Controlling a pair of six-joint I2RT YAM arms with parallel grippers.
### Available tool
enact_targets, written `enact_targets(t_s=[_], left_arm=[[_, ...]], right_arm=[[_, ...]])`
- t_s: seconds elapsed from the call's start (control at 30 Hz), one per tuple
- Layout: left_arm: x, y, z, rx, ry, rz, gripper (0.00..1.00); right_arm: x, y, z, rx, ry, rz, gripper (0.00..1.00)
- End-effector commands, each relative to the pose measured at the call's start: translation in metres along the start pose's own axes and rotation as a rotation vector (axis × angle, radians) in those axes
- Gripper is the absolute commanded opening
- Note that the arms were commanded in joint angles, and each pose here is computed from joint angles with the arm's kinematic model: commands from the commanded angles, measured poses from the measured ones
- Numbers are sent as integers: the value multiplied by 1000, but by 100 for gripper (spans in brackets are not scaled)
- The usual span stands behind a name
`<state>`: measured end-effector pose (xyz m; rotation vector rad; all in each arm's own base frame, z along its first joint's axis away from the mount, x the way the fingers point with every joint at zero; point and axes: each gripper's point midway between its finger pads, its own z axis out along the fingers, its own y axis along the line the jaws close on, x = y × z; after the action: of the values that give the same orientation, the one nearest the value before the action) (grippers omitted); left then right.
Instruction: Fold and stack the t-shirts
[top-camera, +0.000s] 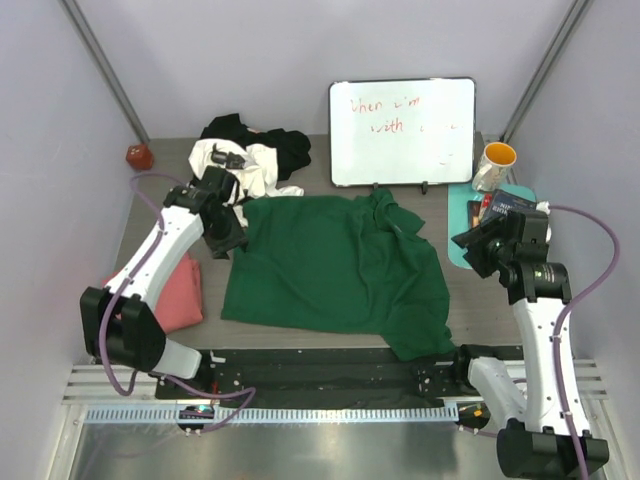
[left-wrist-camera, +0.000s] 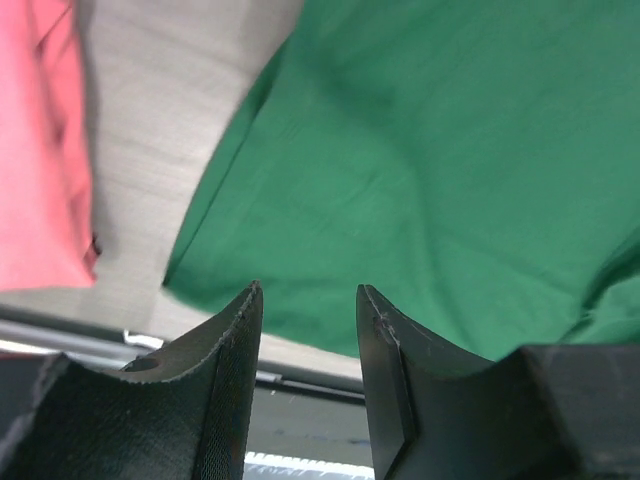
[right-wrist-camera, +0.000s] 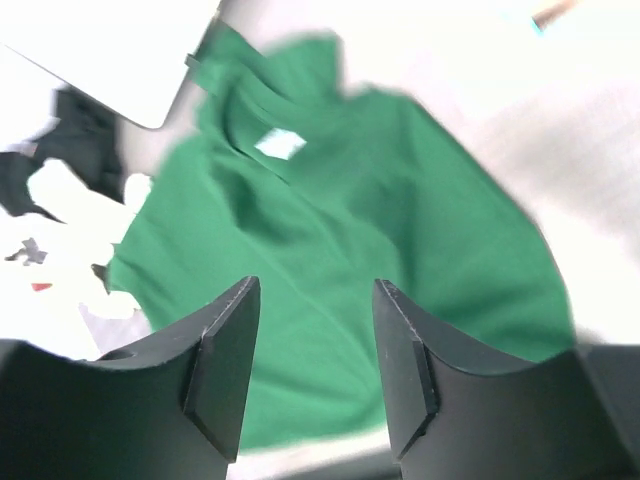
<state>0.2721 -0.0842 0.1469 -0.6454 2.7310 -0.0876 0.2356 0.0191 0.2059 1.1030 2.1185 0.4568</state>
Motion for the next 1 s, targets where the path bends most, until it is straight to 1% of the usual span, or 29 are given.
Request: enact_targets(t_s=[0.0,0.03,0.07,0.1,0.13,0.23,0.27,0.33,0.43,0.47,0.53,0.63,0.77,0.9,0.93,0.97], left_arm=[[-15,-35,14,54,-17,66,44],[-17,-40,16,49,-19,84,44],[-13,-45,24,29,-3,115,44],[-14,-50,28,25,-5,133,44],[-14,-52,31,16,-2,150,44],[-9,-64,45,5,13,191,44],[-7,-67,48,4,19,202,43],[-9,-74,51,-4,9,220,43],[-18,-83,49,-5,-24,235,43],[-22,-88,47,7,-35,236,44],[-23,-91,52,-1,-20,244,44],[-20,-96,58,-10,-6,267,44],[-10,-99,66,-19,0,295,43],[0,-100,72,-20,16,313,43],[2,-100,73,-21,19,317,43],[4,-100,74,-19,18,322,43]], right_arm=[[-33,44,17,-152,-86,-90,54],[-35,54,36,-174,-59,-96,54],[-28,66,41,-226,4,-110,53],[-30,79,51,-274,19,-129,51],[-26,76,72,-245,66,-144,51],[-33,88,95,-254,82,-227,50],[-37,89,110,-238,95,-243,51],[-44,96,129,-241,95,-275,53],[-50,111,143,-267,103,-298,54],[-47,107,157,-243,128,-296,54],[-48,110,166,-228,123,-311,55],[-41,102,186,-182,145,-338,55],[-14,89,212,-135,246,-366,56],[0,80,227,-93,274,-389,56],[14,84,228,-91,294,-413,56],[19,82,232,-82,305,-416,56]])
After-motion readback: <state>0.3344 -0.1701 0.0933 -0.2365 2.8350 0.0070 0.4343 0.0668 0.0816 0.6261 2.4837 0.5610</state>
